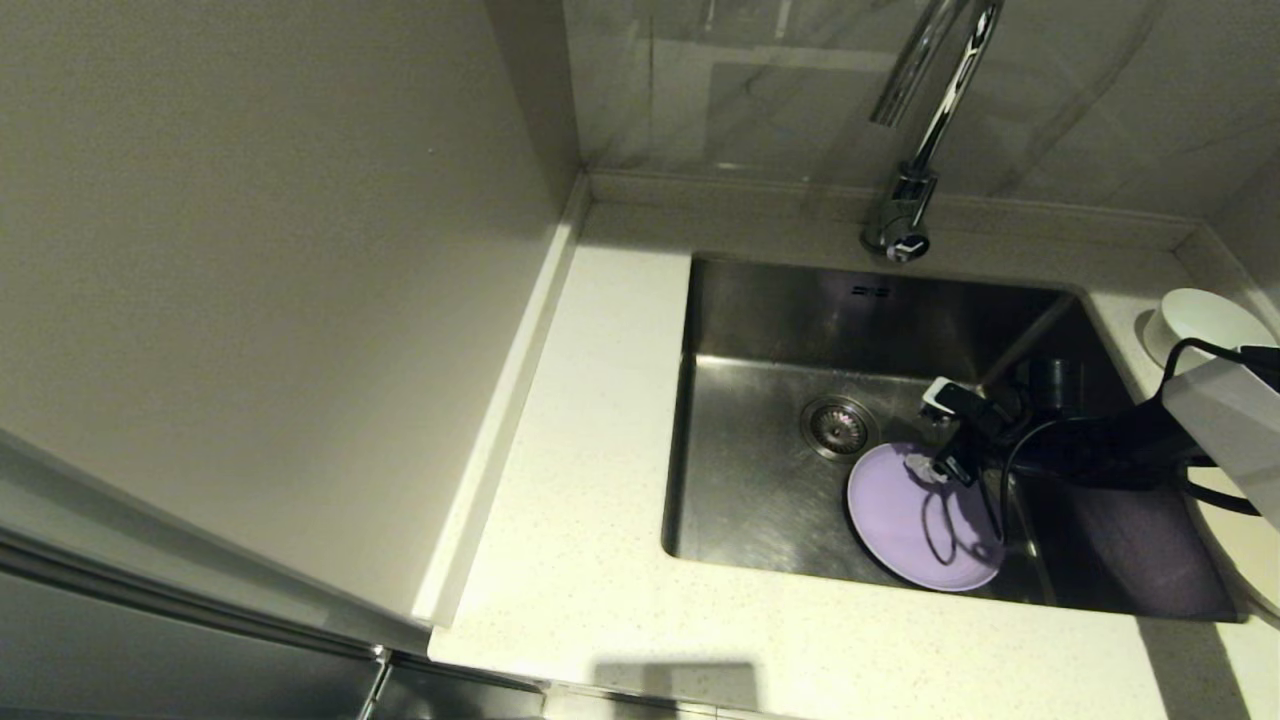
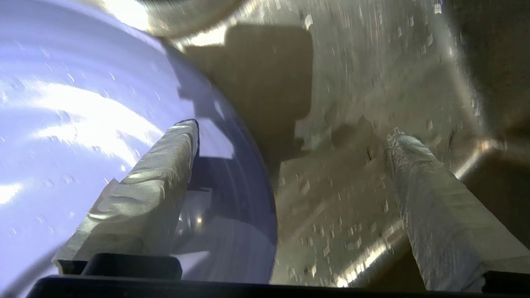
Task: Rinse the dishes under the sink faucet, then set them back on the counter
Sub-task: Put a plate back to the table from the sink
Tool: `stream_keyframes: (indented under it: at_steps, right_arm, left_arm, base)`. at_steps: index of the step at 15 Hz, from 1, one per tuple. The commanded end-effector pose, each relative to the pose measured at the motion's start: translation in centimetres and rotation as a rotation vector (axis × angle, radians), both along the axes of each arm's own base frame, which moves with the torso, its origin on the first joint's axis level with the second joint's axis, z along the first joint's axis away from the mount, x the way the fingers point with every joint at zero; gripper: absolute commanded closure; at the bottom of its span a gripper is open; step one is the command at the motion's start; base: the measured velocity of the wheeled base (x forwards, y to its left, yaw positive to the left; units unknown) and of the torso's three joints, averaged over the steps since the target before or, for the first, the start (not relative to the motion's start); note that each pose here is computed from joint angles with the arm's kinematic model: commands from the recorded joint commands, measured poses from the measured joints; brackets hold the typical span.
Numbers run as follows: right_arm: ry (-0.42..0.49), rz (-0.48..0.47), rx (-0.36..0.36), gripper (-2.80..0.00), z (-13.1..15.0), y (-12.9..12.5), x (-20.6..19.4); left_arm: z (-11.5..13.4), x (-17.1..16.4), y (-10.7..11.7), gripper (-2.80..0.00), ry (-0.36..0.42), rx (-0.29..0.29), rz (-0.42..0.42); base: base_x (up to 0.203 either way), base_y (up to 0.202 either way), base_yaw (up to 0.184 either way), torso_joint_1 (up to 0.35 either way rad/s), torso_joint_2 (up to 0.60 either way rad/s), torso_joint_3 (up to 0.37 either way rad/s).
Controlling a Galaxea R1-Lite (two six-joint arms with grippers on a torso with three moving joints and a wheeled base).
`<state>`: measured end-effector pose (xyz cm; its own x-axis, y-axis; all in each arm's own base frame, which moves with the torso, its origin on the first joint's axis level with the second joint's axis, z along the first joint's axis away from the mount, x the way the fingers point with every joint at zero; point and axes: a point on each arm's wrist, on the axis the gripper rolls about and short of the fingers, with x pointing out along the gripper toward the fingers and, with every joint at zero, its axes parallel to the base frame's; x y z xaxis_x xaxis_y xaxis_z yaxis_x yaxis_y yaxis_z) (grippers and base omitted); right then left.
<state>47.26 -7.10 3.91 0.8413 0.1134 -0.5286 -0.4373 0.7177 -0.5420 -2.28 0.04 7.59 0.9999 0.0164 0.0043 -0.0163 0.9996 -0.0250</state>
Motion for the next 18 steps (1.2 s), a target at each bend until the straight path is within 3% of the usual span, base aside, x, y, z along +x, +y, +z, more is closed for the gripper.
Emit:
stream_keyframes:
  at_steps: [1,5,7,12,16,18]
  right_arm:
    - [-0.021,0.002,0.011,-2.8,0.0,0.2,0.5]
    - [-0.125,-0.024,0.18,-2.8,1.4,3.5,1.8]
    - [-0.134,-0.019,0.214,-2.8,2.0,4.8,1.9]
    - [-0.166,-0.028,0.252,-2.8,3.1,5.3,2.0]
    - [-0.189,-0.085,0.241,-2.8,3.6,2.4,2.0]
    - [-0.173,-0.096,0.19,-2.8,3.2,1.1,1.7]
  left_arm:
    - [0.0,0.0,0.0,0.0,-0.003,-0.001,0.0]
    - [0.0,0.0,0.0,0.0,-0.003,-0.001,0.0]
    - [0.0,0.0,0.0,0.0,-0.003,-0.001,0.0]
    - [0.0,0.0,0.0,0.0,-0.003,-0.001,0.0]
    - [0.0,0.0,0.0,0.0,-0.003,-0.001,0.0]
    - [0.0,0.0,0.0,0.0,-0.003,-0.001,0.0]
  base:
    - [0.0,0.0,0.0,0.0,0.0,0.0]
    - [0.0,0.0,0.0,0.0,0.0,0.0]
    - [0.0,0.0,0.0,0.0,0.0,0.0]
    - [0.0,0.0,0.0,0.0,0.0,0.0]
    - [0.0,0.0,0.0,0.0,0.0,0.0]
    - [0.0,0.0,0.0,0.0,0.0,0.0]
